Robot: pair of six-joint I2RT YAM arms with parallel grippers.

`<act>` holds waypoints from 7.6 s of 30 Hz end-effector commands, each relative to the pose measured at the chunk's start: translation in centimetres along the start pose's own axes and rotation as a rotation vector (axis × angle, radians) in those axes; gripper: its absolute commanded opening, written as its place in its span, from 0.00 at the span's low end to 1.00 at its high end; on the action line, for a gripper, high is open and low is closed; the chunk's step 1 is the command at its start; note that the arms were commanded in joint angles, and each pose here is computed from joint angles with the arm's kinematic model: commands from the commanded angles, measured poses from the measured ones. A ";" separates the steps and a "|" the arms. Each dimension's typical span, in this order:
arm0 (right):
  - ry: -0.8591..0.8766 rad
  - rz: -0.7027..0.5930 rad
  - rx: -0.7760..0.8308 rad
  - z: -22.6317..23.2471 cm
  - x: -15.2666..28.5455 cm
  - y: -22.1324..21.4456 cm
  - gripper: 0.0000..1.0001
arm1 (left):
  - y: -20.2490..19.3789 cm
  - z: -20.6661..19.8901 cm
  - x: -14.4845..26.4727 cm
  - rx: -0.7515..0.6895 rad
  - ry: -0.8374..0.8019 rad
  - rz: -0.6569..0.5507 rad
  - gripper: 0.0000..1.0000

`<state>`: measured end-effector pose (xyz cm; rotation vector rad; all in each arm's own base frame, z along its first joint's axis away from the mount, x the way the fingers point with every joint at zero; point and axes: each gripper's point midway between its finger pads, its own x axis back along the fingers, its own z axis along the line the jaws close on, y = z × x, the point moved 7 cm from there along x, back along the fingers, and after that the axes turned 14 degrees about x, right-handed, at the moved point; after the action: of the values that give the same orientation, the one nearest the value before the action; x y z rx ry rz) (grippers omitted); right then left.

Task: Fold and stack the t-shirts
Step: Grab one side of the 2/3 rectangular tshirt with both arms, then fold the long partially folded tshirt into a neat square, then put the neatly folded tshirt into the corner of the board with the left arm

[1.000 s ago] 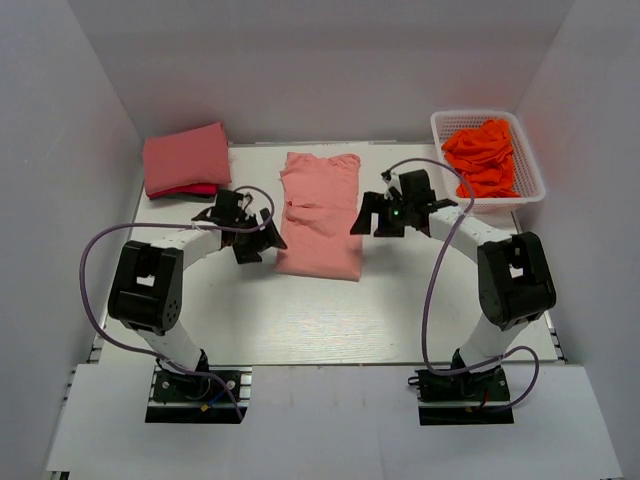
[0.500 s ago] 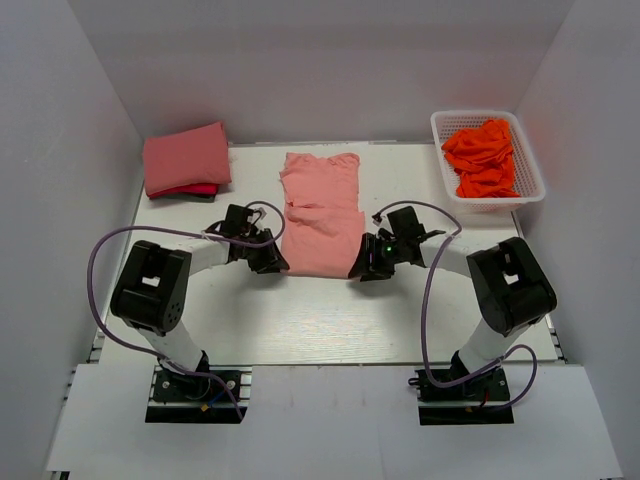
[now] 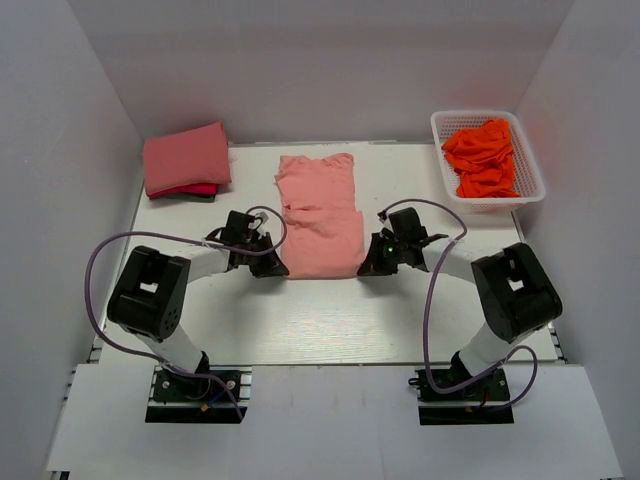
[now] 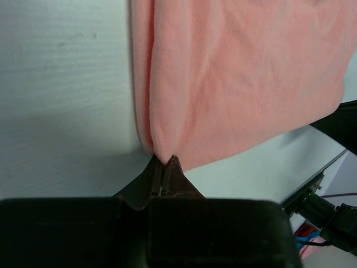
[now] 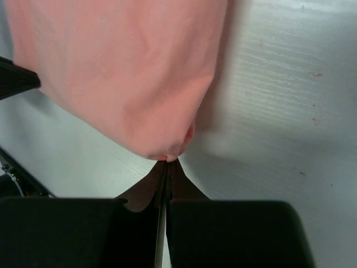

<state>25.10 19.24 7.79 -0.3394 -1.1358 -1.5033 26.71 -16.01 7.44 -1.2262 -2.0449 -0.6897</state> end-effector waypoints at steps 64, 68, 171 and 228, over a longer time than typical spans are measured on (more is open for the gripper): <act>0.299 -0.495 0.178 -6.1 -1.4 33.8 0.90 | 31.7 -16.0 -0.9 0.076 -0.251 -0.550 1.00; 0.206 -0.544 0.250 -4.5 1.5 31.5 0.90 | 29.3 -18.6 3.0 -0.038 -0.342 -0.552 1.00; -0.167 -0.380 0.324 2.1 8.0 9.5 0.90 | 11.9 -10.5 0.5 -0.607 0.260 -0.332 0.00; -0.102 -0.502 0.124 7.0 18.1 6.3 0.90 | 40.6 -3.9 21.7 -0.521 0.465 -1.079 0.00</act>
<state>21.73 14.27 25.24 -0.1160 -1.4527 -1.8003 56.45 8.89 28.48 -0.1891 -2.0283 -1.8485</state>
